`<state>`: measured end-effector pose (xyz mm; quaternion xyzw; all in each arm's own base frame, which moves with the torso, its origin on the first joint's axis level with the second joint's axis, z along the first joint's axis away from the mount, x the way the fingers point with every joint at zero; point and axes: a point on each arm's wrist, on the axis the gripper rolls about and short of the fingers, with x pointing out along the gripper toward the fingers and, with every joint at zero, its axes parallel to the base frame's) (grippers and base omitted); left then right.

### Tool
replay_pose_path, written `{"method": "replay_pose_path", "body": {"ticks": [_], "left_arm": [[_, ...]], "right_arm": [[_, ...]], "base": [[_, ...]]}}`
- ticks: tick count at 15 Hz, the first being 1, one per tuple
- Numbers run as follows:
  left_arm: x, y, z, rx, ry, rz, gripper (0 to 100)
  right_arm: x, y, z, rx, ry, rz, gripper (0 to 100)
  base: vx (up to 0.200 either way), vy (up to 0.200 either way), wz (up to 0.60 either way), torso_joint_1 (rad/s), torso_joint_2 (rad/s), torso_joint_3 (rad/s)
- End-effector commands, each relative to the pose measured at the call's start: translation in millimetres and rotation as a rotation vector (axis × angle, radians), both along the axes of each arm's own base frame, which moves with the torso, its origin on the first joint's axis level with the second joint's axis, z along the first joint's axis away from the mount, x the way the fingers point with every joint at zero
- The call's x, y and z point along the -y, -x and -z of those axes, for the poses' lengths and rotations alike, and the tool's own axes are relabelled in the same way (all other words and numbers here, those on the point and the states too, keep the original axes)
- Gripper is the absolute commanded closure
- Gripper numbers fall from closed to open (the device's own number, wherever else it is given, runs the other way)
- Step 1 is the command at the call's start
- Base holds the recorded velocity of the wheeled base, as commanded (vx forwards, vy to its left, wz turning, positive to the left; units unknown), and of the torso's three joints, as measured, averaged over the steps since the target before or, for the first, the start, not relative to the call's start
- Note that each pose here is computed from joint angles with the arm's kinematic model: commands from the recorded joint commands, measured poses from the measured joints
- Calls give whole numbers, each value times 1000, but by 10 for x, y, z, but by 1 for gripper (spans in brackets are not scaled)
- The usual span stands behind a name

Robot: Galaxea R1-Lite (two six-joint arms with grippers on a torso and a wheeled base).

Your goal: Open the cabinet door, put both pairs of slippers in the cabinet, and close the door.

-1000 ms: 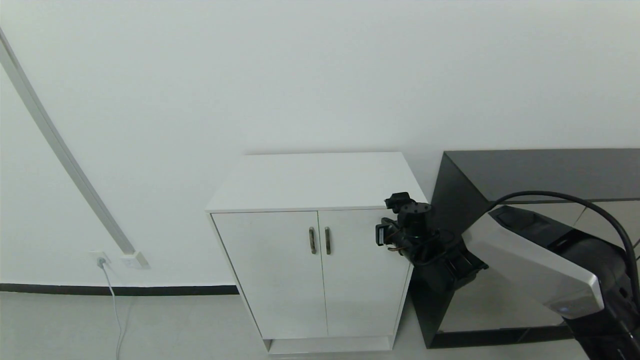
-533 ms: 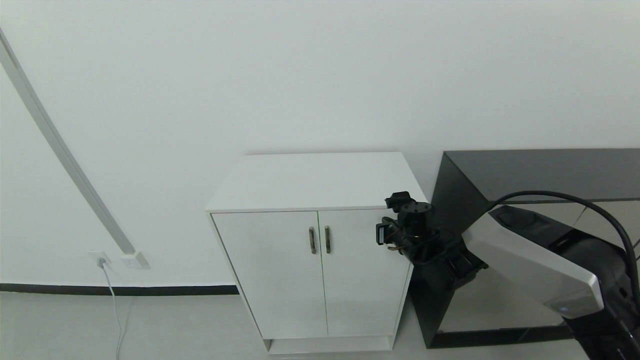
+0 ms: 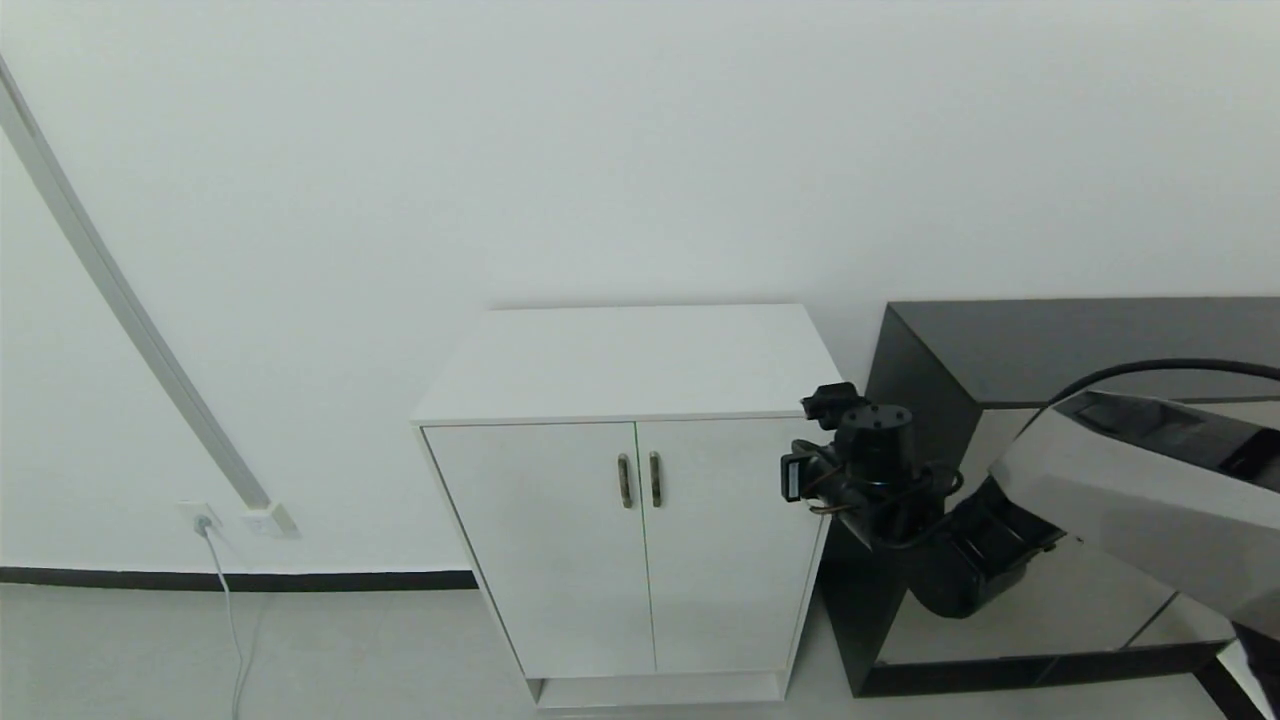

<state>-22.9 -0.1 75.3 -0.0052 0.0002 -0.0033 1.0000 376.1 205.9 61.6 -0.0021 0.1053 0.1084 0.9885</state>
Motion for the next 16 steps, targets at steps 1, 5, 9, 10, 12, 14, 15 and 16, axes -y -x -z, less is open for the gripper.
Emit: {"method": "replay_pose_path", "body": {"ticks": [1,5,9,10,12,14,15,16], "left_arm": [[0,-1,0,-1,-1,1,100],[0,-1,0,-1,-3,0,100],[0,-1,0,-1,-10,0,100],[0,-1,0,-1,-7,0,100],[0,-1,0,-1,-7,0,100],[0,-1,0,-1,-7,0,100],[0,-1,0,-1,-7,0,100],[0,-1,0,-1,-7,0,100]], "right_arm": [[275,312,-419,49,-19,49,100],[673,828,-725,67,2,127,100],[985,1306,-842,66,13,156,100],[1050,1415,-836,59,16,161,100],[1195,1660,-789,37,27,173,100],[1377,1883,-760,30,31,208,100],[1473,1980,-746,30,33,236,100],[1573,2073,-733,31,34,268,100]], "base": [[0,0,0,0,0,0],[0,0,0,0,0,0],[0,0,0,0,0,0],[0,0,0,0,0,0],[0,0,0,0,0,0],[0,0,0,0,0,0],[0,0,0,0,0,0],[0,0,0,0,0,0]]}}
